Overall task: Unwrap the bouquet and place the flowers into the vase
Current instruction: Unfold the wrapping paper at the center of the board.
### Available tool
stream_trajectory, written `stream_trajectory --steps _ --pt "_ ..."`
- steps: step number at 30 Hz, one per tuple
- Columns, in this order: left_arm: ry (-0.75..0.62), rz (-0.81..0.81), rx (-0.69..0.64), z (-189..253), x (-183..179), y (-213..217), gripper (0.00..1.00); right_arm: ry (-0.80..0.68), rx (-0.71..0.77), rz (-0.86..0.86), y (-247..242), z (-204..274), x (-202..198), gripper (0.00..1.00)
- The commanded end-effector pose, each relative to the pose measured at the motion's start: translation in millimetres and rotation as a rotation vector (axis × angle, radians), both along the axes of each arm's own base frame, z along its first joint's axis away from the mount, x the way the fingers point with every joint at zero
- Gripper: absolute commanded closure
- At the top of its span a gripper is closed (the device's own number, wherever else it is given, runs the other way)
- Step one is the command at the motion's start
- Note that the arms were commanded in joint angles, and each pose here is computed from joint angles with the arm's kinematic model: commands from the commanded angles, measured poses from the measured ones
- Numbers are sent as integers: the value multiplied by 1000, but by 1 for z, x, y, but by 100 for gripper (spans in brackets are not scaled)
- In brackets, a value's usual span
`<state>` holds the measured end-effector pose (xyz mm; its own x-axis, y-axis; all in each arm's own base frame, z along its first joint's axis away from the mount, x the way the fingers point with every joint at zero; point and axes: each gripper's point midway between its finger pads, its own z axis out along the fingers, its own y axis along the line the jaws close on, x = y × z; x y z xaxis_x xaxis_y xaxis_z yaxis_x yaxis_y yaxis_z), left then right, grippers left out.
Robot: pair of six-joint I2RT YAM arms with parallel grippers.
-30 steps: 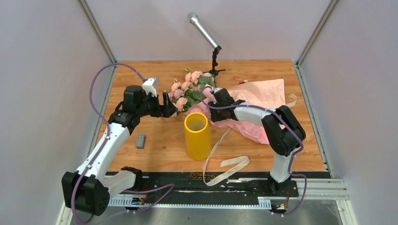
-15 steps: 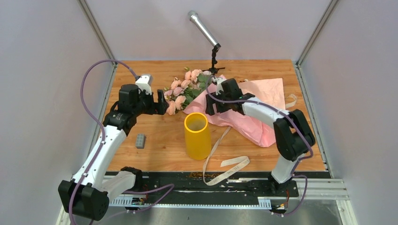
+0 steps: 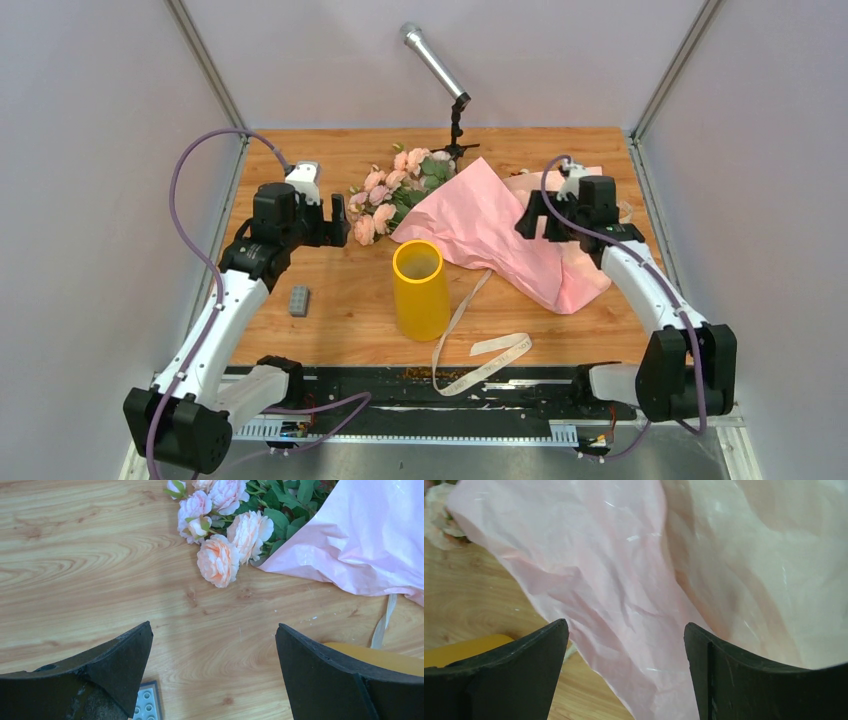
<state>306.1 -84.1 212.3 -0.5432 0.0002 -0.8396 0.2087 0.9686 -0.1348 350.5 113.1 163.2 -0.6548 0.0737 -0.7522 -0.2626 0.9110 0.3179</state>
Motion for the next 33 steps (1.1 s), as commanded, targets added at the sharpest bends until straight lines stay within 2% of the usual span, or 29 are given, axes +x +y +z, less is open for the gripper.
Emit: stream_trajectory --steps 1,5,12,23,26,30,33 --pt "-33 2 20 4 -2 5 0 100 52 -134 -40 -25 -21 14" --pt "-36 2 18 5 -3 5 0 136 97 -239 -74 -41 -26 15" --pt "-29 -4 14 2 -4 4 0 171 111 -246 -80 -58 -25 20" --pt "-29 -7 12 2 -6 4 0 182 97 -268 -86 -67 -13 35" --pt "-28 -9 10 1 -6 3 0 170 110 -239 -82 -64 -9 46" --pt "-27 -10 9 1 -6 3 0 137 141 -181 -72 -53 -11 66" --pt "-29 -12 8 2 -6 3 0 107 165 -148 -64 -42 -17 84"
